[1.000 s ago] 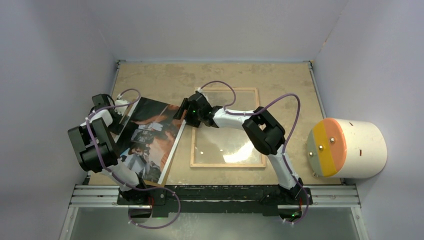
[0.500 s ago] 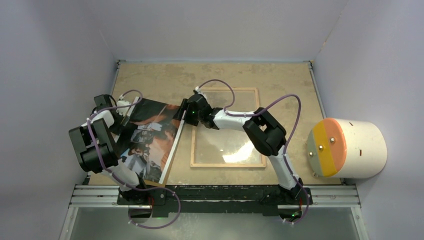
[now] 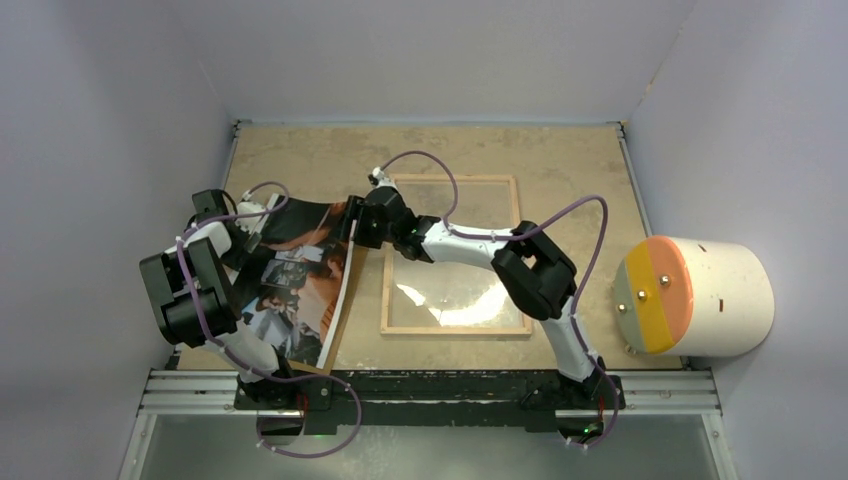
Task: Put the photo into the frame
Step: Pick up the photo at the center of the board.
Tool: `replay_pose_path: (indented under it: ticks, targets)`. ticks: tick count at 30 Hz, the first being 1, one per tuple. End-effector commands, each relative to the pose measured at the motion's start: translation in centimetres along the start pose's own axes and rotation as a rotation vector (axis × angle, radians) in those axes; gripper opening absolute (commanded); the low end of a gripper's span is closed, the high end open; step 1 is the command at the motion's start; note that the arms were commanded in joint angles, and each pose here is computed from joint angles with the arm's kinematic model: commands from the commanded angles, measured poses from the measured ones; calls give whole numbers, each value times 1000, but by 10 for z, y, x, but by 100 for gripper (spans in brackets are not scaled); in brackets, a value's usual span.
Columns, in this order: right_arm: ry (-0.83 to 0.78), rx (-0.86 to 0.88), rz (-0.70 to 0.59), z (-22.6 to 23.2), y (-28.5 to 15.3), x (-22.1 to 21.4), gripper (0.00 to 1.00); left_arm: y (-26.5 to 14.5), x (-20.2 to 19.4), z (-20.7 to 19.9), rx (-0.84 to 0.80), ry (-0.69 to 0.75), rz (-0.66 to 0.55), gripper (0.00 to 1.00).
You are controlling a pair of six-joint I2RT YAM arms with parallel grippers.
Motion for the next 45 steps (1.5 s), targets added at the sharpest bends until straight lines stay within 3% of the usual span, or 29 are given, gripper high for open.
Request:
replay_pose_path:
  ticks: [1,4,8,15,16,18,19,22,30,35,41,45]
  targets:
    - [-19,144,-31,31,-7,16,64,13,-65,-93,-339,6,199,65]
    - [2,164,-22,27,-2,14,60,12,-64,-91,-337,7,196,65]
    - [4,148,27,19,13,5,48,8,-62,-88,-336,6,194,65]
    - [3,123,56,5,27,-5,43,1,-53,-80,-347,-8,168,65]
    - [2,118,56,2,27,-5,36,1,-53,-80,-347,-8,169,65]
    - [-1,119,45,2,23,2,6,-1,-52,-76,-348,-18,167,65]
    - [-7,128,33,7,17,9,0,-2,-49,-71,-347,-28,158,65]
    - [-74,138,-19,25,-5,35,0,-9,-36,-50,-322,-63,128,69]
    - [-304,237,-222,96,-123,128,0,-61,27,47,-114,-177,-61,91]
    - [-353,281,-347,101,-230,183,0,-89,49,59,-110,-206,-149,94]
    - [-421,-384,-458,27,-354,241,0,-104,58,43,-187,-241,-214,94]
    - [-430,-699,-582,-11,-438,257,0,-104,59,27,-229,-234,-221,94]
Point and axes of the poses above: each gripper's point midway between its finger pads, its own y axis out along the fingers, its own z axis along the line the jaws close on, x = y × z, the point moved 1 cm from there along -y, back along the fingers, and after that the axes turned 7 degrees about -y, right-handed, at the moved point
